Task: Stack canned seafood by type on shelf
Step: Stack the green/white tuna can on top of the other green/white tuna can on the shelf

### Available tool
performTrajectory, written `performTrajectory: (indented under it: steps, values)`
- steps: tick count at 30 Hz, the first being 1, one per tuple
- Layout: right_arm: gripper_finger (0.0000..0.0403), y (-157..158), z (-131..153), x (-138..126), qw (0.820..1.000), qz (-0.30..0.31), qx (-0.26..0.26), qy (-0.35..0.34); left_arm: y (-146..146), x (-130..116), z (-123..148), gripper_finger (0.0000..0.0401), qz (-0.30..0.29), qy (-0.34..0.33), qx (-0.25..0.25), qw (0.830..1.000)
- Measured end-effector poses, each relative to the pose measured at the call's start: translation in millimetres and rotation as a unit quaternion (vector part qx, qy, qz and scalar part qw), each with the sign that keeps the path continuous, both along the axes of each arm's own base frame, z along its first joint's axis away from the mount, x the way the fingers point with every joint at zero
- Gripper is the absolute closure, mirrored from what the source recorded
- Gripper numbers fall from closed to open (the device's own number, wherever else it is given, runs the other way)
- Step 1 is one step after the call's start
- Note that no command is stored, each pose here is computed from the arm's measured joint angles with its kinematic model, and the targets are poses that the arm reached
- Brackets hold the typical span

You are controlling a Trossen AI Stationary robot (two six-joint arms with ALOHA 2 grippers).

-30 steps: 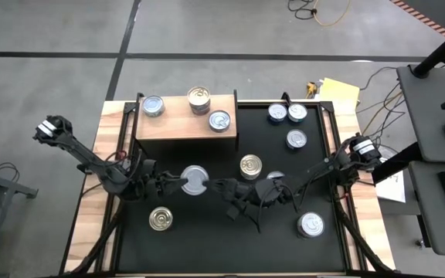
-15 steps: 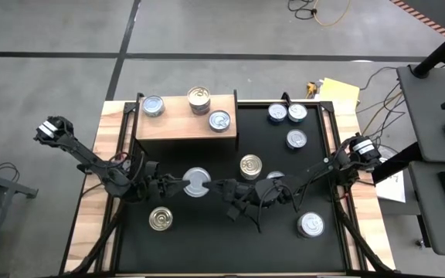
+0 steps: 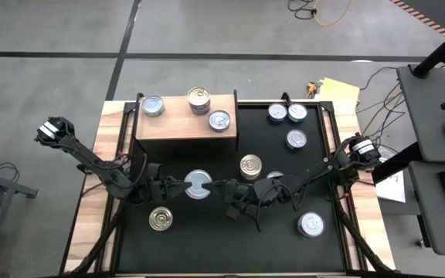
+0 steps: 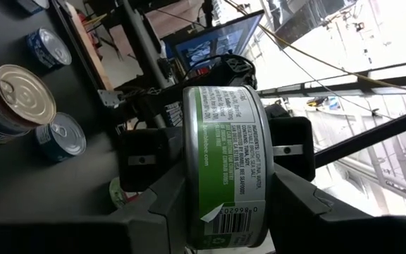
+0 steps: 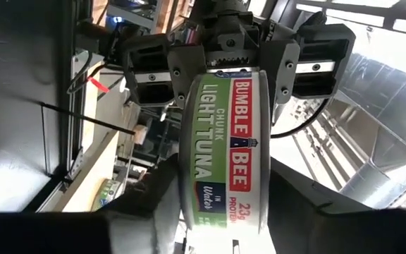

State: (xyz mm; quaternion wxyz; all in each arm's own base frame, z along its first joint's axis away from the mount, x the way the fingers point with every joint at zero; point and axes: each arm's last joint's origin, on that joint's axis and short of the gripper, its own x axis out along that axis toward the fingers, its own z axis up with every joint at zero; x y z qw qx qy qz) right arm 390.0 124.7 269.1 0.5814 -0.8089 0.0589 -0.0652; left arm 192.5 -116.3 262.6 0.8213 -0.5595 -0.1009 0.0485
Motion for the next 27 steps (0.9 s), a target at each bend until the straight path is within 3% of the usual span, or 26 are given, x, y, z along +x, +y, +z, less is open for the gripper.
performTrajectory:
  steps: [3, 11, 14, 18, 23, 27]
  values:
    - [0.0273, 0.0, 0.0, 0.0, 1.000, 0.000, 0.002, 0.000, -0.1, -0.1, 0.6, 0.0269, -0.002, -0.002, 0.001, 1.000]
    - [0.0272, -0.2, 0.2, 0.0, 0.999, -0.002, 0.045, -0.009, 0.5, -0.4, -0.5, 0.0094, 0.011, 0.020, 0.090, 0.996]
    - [0.0272, -0.3, 0.7, -0.1, 0.998, -0.003, 0.065, -0.014, 1.2, -1.4, 1.2, 0.0069, 0.016, 0.025, 0.130, 0.991]
    - [0.0272, -2.0, 5.4, -1.8, 0.997, -0.023, 0.068, -0.027, 2.6, -3.2, 4.0, 0.0064, 0.026, 0.035, 0.202, 0.978]
    - [0.0272, -6.0, 14.0, -6.1, 0.994, -0.067, 0.074, -0.039, 5.4, -7.0, 9.7, 0.0070, 0.046, 0.052, 0.330, 0.941]
    - [0.0272, -10.9, 24.0, -11.3, 0.987, -0.094, 0.119, -0.061, 6.4, -8.5, 11.7, 0.0075, 0.062, 0.076, 0.463, 0.881]
